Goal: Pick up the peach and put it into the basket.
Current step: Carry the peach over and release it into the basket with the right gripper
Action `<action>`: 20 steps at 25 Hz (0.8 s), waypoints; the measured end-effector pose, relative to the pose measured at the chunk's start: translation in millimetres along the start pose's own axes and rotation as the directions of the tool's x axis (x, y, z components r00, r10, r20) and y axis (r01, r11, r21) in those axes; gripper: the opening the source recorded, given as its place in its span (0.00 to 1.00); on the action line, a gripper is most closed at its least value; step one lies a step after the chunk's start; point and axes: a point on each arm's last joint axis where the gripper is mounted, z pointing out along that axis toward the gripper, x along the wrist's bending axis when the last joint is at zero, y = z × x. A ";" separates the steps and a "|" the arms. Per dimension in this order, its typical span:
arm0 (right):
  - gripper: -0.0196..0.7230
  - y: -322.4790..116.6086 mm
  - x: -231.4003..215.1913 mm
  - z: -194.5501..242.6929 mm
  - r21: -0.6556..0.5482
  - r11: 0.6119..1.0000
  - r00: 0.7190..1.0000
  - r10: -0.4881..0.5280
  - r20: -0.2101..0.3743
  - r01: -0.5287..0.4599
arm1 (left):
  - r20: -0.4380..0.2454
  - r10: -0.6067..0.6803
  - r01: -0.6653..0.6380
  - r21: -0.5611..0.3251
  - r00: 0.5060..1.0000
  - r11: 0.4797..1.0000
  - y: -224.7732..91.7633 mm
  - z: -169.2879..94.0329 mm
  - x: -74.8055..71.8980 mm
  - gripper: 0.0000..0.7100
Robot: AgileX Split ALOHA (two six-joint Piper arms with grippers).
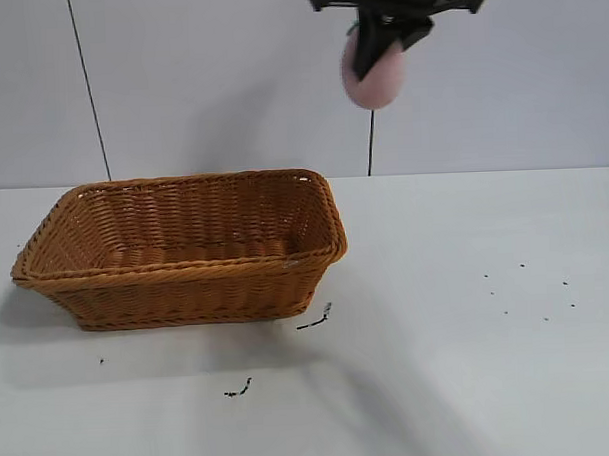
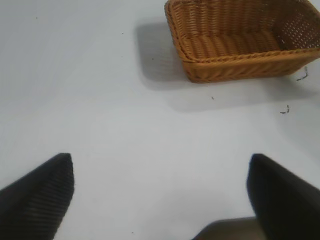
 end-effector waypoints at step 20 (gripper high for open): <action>0.58 -37.8 91.7 139.4 0.079 0.985 0.985 -0.143 -0.094 0.151 | 0.000 0.000 0.000 0.000 1.000 1.000 0.0 0.0 0.0 0.97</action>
